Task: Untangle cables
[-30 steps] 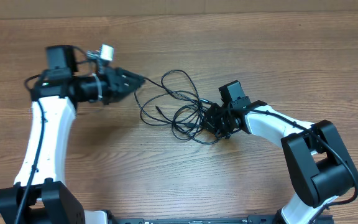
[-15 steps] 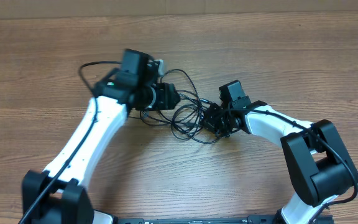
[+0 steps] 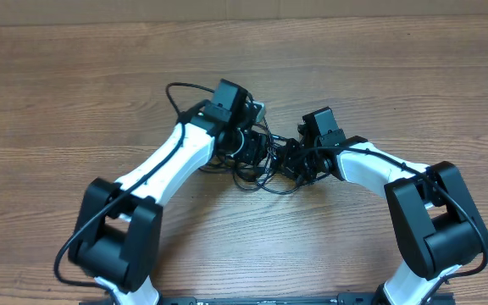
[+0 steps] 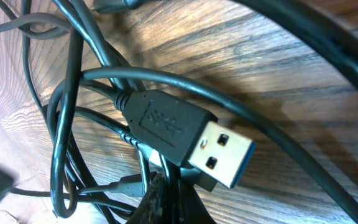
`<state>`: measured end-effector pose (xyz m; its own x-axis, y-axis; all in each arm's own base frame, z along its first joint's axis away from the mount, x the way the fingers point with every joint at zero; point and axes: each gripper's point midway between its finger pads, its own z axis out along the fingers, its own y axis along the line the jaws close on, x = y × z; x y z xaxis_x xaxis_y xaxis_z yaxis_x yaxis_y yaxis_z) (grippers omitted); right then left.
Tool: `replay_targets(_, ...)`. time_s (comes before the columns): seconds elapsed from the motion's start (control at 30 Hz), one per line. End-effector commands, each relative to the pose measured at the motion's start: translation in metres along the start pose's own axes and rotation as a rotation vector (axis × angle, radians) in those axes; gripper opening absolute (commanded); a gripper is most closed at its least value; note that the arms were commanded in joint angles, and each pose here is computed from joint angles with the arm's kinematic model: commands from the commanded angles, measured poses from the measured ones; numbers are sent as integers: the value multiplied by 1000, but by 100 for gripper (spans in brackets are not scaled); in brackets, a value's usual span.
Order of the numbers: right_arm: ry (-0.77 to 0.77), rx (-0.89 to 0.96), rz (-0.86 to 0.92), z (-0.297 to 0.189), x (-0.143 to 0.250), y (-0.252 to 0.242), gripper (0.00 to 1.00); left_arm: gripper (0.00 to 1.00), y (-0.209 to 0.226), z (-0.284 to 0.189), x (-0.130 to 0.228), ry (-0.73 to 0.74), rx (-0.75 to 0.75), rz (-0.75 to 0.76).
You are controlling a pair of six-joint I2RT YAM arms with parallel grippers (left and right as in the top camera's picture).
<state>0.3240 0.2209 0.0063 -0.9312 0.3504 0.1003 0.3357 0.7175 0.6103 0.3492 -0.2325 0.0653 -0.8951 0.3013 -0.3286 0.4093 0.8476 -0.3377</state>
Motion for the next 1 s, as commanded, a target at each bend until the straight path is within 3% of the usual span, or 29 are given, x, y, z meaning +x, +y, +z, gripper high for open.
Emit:
replay_targets(0.0,11,-2,-6,2,2,-3,4,59,6,18,1,20,-15,52)
replay_targets(0.3,6,3,-6,2,1,-4,4,57,14,40,12,71,-21,36)
replay_targets(0.47,6,3,-6,2,1,-3,4,29,15,41,16,89,-19,29)
replay_targets(0.57,5,3,-6,2,1,-4,4,29,11,40,16,96,-3,27)
replay_targets(0.6,5,3,-6,2,1,-4,4,25,10,39,16,95,5,27)
replay_targets(0.67,3,6,-6,2,0,-4,4,4,9,37,14,95,7,26)
replay_targets(0.97,-3,11,-6,2,-1,-5,4,4,-9,-40,-39,56,3,5)
